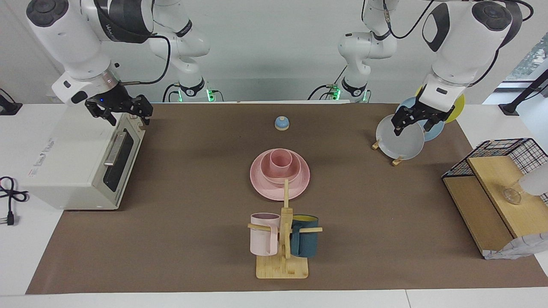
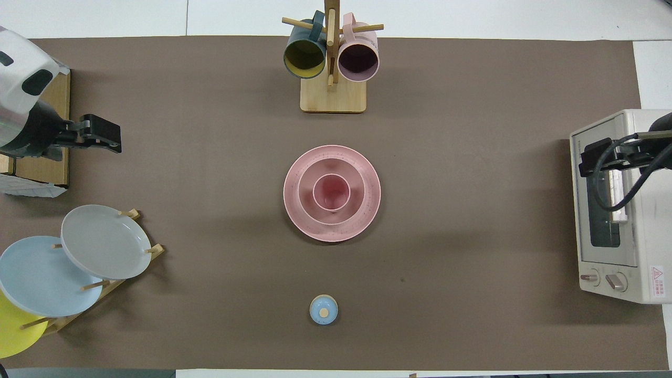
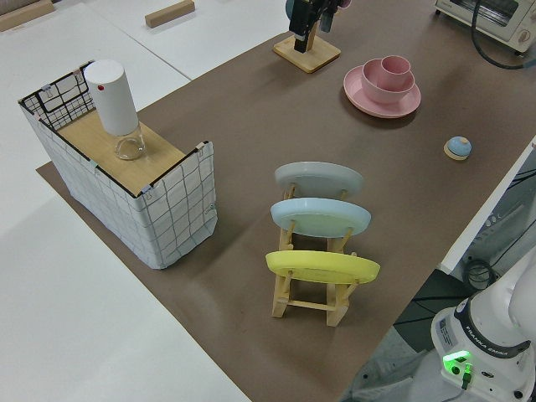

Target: Organize tableware

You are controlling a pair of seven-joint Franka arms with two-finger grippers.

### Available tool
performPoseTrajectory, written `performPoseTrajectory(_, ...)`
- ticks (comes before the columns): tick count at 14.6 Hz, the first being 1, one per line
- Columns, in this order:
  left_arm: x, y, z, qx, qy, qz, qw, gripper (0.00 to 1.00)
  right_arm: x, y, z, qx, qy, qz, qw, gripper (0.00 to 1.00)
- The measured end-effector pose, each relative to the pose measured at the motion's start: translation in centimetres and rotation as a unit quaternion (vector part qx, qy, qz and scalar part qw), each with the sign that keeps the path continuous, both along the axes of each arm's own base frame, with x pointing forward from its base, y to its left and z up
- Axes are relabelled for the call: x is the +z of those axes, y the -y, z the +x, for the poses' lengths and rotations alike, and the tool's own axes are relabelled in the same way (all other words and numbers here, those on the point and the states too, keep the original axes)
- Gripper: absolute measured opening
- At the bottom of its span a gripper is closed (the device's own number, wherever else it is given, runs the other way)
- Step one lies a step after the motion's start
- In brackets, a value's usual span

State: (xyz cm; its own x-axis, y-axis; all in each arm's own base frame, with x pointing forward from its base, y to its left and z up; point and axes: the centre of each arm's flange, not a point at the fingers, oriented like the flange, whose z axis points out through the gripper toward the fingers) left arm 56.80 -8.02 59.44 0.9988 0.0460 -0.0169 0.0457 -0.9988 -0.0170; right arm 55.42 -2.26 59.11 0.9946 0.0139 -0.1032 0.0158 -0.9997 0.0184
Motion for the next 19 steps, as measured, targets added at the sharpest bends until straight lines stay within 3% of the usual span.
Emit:
performPoseTrajectory(8, -1.2, -1.2, -4.2, -0.01, -0.024, 0.004, 1.0, 1.0, 0.0, 0.0, 0.0, 0.0, 0.0, 0.0, 1.0, 1.0)
performPoseTrajectory(14, 0.9, -1.1, -3.9, -0.004, 0.004, -0.025, 1.0, 1.0, 0.0, 0.0, 0.0, 0.0, 0.0, 0.0, 1.0, 1.0)
performPoseTrajectory(19, 1.2, -1.0, -4.3, -0.022, -0.014, -0.017, 1.0, 1.0, 0.0, 0.0, 0.0, 0.0, 0.0, 0.0, 1.0, 1.0)
